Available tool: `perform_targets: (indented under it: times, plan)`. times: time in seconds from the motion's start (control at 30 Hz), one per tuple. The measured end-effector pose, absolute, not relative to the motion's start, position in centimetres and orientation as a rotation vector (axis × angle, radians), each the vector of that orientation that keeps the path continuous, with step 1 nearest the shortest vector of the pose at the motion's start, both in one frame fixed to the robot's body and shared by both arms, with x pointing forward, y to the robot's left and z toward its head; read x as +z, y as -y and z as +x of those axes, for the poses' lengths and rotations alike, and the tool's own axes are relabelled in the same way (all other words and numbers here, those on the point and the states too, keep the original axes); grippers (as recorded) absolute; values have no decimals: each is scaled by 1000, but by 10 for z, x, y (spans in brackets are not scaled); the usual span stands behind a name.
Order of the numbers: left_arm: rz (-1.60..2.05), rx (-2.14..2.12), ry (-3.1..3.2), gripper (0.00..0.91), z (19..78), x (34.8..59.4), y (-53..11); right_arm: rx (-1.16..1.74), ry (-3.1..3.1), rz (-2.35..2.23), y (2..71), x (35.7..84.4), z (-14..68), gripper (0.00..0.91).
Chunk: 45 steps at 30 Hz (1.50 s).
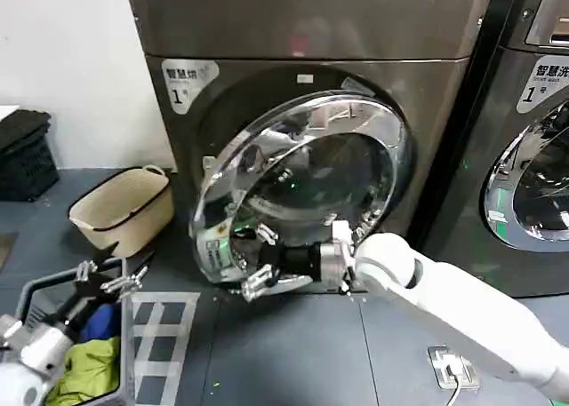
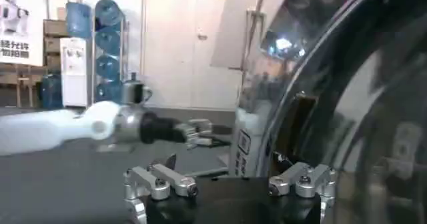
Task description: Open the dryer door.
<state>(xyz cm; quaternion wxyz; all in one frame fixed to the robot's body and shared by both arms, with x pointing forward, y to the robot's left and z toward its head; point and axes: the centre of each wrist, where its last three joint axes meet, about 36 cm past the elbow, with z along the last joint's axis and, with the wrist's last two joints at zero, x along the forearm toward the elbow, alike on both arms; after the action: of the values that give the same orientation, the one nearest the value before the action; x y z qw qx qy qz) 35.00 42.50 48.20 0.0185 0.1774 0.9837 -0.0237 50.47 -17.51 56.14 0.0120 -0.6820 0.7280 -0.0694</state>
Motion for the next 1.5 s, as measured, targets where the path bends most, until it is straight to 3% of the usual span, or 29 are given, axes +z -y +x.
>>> perform_targets:
  times: [0.5,0.9,1.5]
  plan:
    - [668,102,-3068,907,432,494,-439,-323,-2196,-2197,222,559,474,907]
    - [884,233,-2984,907,470,522,-417,-441,-2202,-2195,285,549,437,907]
    - [1226,270,-2850,907,488,509,-342,-378,-2413,-1807,398,512,382,907]
